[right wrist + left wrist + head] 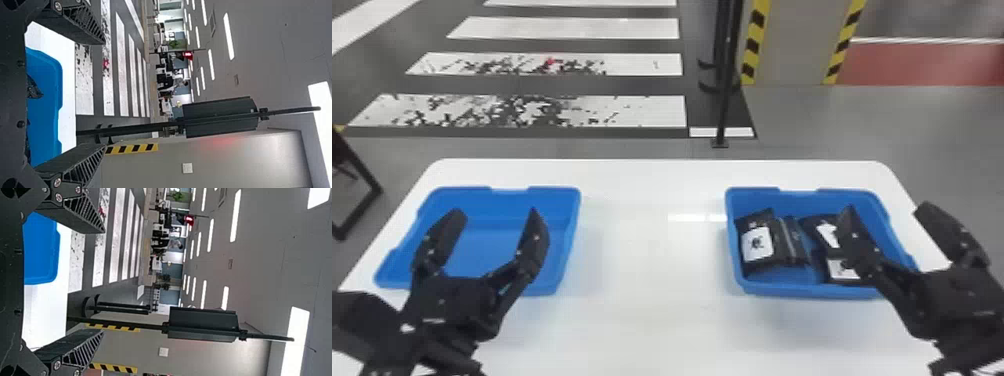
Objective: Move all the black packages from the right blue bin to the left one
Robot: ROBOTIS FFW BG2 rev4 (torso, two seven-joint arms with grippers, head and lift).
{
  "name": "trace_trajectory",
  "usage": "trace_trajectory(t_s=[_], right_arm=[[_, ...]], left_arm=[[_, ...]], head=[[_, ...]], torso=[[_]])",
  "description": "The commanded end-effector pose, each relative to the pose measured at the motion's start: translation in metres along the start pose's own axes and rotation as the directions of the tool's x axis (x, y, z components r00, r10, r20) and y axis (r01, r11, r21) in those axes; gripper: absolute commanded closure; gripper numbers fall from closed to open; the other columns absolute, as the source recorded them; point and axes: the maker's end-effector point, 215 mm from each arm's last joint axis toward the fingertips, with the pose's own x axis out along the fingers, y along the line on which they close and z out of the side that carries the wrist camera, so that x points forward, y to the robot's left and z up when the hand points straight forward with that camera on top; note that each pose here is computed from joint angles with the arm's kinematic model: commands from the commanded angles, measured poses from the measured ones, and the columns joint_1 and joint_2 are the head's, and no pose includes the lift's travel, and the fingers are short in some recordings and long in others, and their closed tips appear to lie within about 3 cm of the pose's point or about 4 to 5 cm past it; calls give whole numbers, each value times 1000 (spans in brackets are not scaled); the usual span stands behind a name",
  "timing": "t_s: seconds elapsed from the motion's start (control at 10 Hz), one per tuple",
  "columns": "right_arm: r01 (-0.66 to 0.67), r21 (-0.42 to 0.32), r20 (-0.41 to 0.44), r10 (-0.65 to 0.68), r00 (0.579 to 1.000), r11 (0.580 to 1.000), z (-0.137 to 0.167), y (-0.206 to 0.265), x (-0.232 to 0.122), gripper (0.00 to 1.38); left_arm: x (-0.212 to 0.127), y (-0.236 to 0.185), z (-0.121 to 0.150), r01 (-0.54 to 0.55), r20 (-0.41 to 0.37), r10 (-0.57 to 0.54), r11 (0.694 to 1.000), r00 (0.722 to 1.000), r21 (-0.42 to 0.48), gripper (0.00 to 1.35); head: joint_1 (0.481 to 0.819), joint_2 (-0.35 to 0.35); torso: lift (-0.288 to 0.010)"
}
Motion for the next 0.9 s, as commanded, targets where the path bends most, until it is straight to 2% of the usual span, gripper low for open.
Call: trace_trajectory(t_s=[0.0, 0.6, 0.8], right_arm=[[2, -1, -2, -2, 1000, 1000, 0, 0, 0, 90], [4, -4, 1, -4, 1000, 1000, 1, -1, -1, 90], [5, -2, -21, -5, 1000, 1000, -5, -2, 1, 90]], left_arm=[[0, 1, 0, -1, 0, 1, 1000, 1000, 1, 142], [-1, 1, 1, -1, 5, 1, 1000, 1000, 4, 142], [-1, 1, -1, -1, -3, 1, 1000, 1000, 3, 142]], head=[[695, 5], [695, 3], [695, 4]], torso=[[-140], [-140], [-140]])
